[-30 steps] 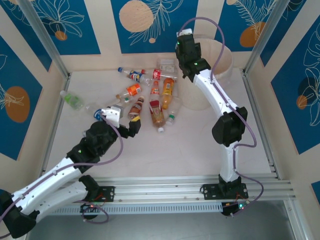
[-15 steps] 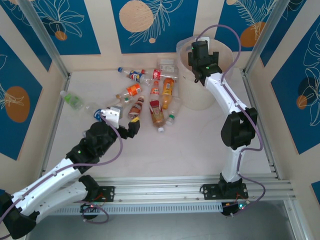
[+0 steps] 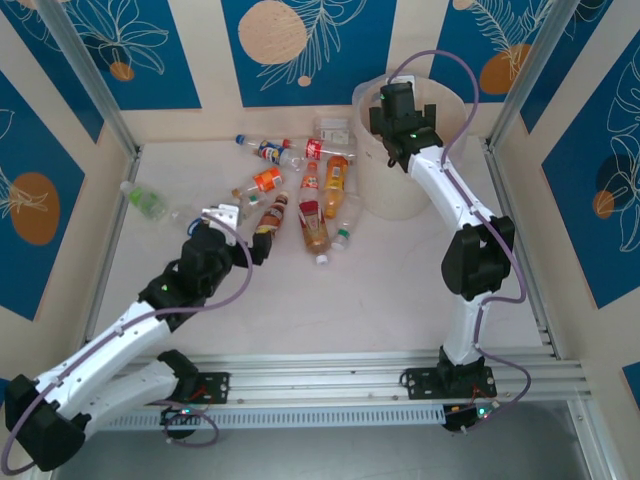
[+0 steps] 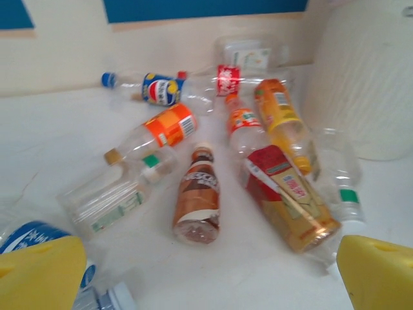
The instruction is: Put the plastic bottles in the bin
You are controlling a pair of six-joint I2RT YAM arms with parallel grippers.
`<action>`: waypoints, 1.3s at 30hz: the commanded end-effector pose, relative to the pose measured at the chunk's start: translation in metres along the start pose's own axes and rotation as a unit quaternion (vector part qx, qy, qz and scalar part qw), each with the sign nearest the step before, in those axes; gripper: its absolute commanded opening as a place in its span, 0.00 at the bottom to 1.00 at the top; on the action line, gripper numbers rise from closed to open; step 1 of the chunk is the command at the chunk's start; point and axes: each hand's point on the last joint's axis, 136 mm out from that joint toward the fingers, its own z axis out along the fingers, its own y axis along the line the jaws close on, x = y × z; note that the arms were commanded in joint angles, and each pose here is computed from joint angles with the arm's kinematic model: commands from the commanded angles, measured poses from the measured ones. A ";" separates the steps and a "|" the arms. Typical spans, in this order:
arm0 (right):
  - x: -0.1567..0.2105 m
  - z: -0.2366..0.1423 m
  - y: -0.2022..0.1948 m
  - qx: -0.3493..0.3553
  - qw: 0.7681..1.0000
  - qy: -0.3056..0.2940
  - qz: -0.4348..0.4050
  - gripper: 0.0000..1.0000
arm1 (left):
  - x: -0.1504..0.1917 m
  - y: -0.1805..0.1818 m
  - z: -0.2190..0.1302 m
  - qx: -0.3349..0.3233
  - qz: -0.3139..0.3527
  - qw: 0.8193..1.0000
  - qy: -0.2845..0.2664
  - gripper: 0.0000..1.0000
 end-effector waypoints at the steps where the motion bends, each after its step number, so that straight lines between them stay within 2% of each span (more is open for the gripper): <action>1: -0.046 -0.044 -0.008 -0.017 0.998 -0.051 0.021 0.99 | -0.005 0.012 0.008 -0.011 -0.029 0.999 0.022 1.00; 11: -0.060 -0.092 0.004 -0.071 0.996 -0.057 0.022 0.99 | 0.021 0.066 0.024 -0.076 -0.109 0.987 0.089 1.00; 15: -0.068 -0.112 0.011 -0.097 0.993 -0.066 0.020 0.99 | 0.026 0.080 0.024 -0.089 -0.110 0.984 0.109 1.00; 22: -0.075 -0.151 0.023 -0.146 0.987 -0.063 0.019 0.99 | 0.042 0.095 0.028 -0.105 -0.078 0.973 0.192 1.00; 27: -0.055 -0.172 0.041 -0.171 0.984 -0.047 0.007 0.99 | 0.053 0.099 0.038 -0.109 -0.048 0.960 0.254 0.97; 39: 0.016 -0.209 0.073 -0.210 0.978 -0.014 0.004 0.99 | 0.063 0.110 0.032 -0.140 -0.049 0.947 0.286 0.98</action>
